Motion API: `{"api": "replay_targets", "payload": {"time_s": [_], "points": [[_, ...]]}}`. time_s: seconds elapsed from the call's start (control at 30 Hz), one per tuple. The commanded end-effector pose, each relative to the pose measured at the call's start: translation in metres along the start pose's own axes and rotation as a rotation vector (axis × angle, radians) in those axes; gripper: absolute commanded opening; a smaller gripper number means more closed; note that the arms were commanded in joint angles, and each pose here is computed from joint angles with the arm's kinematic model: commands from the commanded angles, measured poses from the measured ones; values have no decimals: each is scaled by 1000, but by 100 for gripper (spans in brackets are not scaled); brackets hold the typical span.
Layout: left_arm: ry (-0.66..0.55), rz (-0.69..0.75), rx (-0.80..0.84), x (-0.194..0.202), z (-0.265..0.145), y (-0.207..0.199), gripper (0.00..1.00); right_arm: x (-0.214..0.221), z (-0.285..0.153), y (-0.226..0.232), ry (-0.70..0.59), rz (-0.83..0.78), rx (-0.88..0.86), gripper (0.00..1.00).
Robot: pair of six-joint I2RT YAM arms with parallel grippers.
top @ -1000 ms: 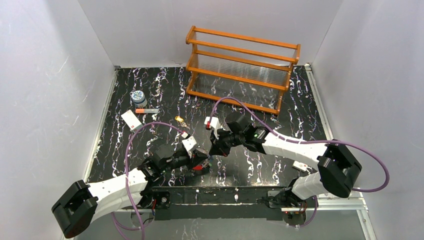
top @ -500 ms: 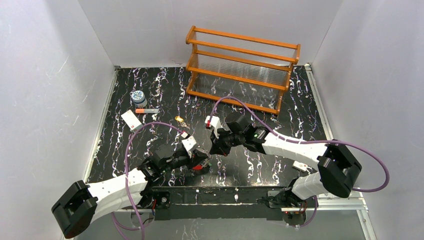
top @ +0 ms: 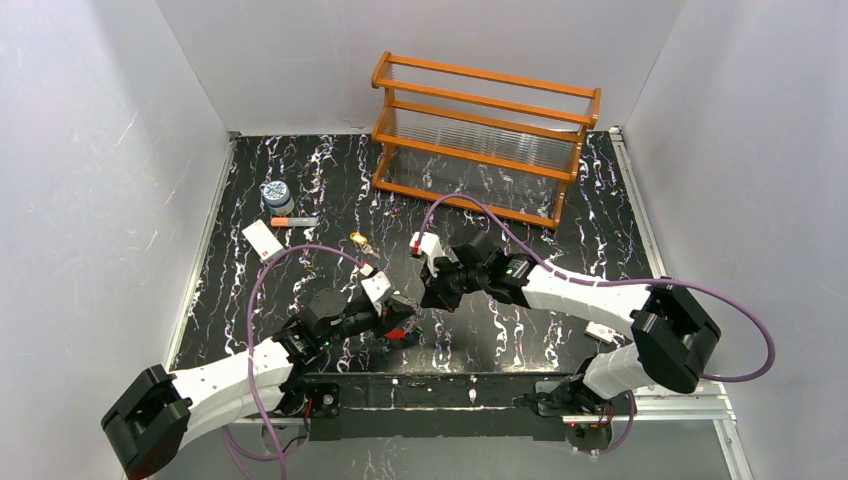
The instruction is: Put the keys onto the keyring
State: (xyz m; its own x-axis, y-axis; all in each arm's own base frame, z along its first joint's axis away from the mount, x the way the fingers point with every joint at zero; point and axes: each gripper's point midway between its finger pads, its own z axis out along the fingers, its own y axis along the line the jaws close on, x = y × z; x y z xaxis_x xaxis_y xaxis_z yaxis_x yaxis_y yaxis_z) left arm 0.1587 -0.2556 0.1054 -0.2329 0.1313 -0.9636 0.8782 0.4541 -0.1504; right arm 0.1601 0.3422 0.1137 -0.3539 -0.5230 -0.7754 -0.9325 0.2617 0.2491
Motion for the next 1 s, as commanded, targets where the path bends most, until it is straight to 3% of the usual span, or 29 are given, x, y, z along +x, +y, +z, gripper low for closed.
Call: {"api": "replay_targets", "payload": {"time_s": [0.0,0.13,0.33,0.53,0.6,0.67,0.97], "points": [[-29,12,25,-5,-1,-5,0,-6,-3,-4,-40,-23,30,5],[-32,21,25,-5,-2,-5,0,-14,-13,-5,-137,-72,60,39],[-41,41,30,-8,-2,-6,0,-27,-36,-1,-305,-209,96,78],[-61,79,62,-14,-4,-11,0,-35,-48,-2,-408,-282,138,87],[-70,100,77,-15,-5,-13,0,-31,-51,11,-413,-388,71,88],[-81,128,99,-17,-7,-17,0,-32,-55,22,-455,-443,30,94],[-112,233,167,-19,-11,-27,0,-32,-58,36,-544,-538,-28,99]]}}
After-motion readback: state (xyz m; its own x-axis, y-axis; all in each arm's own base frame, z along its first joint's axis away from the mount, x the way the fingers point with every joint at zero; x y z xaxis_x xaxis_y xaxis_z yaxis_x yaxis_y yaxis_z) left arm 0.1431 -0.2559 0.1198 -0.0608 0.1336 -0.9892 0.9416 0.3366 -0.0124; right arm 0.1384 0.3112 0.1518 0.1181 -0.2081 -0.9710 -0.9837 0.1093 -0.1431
